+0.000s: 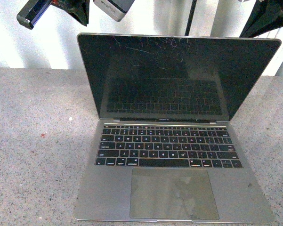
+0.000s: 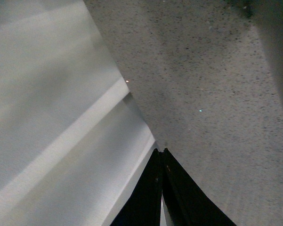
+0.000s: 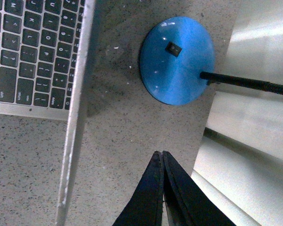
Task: Close laptop
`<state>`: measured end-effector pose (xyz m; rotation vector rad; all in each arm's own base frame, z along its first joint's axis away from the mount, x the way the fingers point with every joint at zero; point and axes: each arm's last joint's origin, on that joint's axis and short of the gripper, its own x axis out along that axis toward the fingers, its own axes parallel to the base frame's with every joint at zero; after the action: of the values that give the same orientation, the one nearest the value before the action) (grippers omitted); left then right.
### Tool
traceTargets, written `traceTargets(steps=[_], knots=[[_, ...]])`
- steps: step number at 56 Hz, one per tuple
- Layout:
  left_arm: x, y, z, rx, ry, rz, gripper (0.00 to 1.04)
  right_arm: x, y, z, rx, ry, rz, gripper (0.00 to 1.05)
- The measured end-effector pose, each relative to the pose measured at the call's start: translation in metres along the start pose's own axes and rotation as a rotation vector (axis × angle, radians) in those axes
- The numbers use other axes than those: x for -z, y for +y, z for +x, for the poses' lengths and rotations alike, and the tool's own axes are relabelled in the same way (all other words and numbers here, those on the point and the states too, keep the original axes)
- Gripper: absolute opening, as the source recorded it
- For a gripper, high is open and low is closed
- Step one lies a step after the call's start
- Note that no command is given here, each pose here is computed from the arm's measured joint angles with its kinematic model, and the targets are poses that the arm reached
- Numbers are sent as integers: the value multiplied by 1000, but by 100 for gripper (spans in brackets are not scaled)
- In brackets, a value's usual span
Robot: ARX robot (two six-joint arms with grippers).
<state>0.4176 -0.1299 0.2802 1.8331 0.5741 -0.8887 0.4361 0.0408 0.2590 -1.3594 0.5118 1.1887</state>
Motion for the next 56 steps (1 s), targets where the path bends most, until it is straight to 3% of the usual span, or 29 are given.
traceTargets(steps=[19, 56], knots=[[-5, 1, -8, 72, -20, -148, 4, 0, 2, 3, -20, 8, -5, 3], [-27, -12, -1, 130, -45, -145, 4, -4, 10, 9, -109, 15, 54, 3]])
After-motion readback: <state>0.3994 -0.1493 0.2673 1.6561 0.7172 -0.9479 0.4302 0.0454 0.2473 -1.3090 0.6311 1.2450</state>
